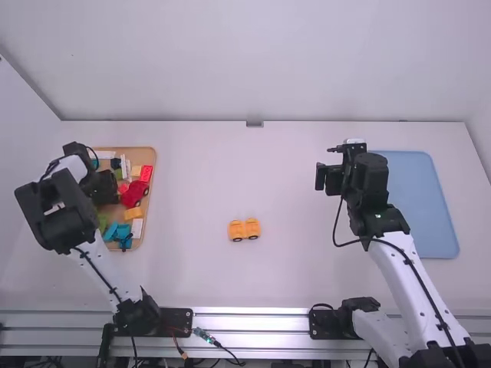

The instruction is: Assemble lego blocks to make yellow taxi

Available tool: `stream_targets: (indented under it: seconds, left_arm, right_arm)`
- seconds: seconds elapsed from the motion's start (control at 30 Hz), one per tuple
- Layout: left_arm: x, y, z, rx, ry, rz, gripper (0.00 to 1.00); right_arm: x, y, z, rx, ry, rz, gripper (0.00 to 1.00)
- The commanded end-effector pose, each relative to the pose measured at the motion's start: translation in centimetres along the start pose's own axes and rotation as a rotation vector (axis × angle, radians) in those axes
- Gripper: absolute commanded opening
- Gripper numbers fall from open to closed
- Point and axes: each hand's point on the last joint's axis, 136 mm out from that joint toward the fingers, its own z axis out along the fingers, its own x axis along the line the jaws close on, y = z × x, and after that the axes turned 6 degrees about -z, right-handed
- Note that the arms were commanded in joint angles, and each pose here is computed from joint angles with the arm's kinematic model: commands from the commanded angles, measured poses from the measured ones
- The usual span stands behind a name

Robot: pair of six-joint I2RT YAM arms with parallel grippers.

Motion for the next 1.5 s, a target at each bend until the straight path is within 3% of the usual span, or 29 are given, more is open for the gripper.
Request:
stream_targets:
  seconds: [0.0,0.27,0.5,0.83,0.93,1.03,1.13,1.47]
  left_arm:
    - [1.3,-0.9,1.0,0.04,0.038,-0.008,0.45]
    - [1.2,-0.6,1.0,0.021,0.035,-0.001,0.43]
    - [0.9,-0.8,1.0,0.031,0.024,0.032,0.31]
    - [1.0,-0.6,0.9,0.03,0.028,0.101,0.28]
    - [0.7,-0.5,0.9,0.027,0.013,0.145,0.18]
    - [0.6,-0.4,0.9,0.027,0.009,0.154,0.16]
    - [0.7,-0.7,0.9,0.027,0.013,0.16,0.02]
    - [1.8,0.4,0.7,-0.013,0.063,0.148,0.02]
  right_arm:
    - [0.0,1.0,-0.4,-0.023,0.001,-0.001,0.99]
    - [0.1,1.0,-0.4,-0.022,0.004,-0.001,0.99]
    - [0.1,1.0,-0.4,-0.022,0.004,-0.001,0.99]
    - [0.1,1.0,-0.4,-0.023,0.004,-0.001,0.99]
    - [0.1,1.0,-0.4,-0.024,0.004,-0.001,0.99]
    - [0.1,1.0,-0.4,-0.023,0.004,-0.001,0.99]
    - [0.1,1.0,-0.4,-0.023,0.004,0.0,0.99]
    - [0.1,1.0,-0.4,-0.024,0.004,-0.001,0.99]
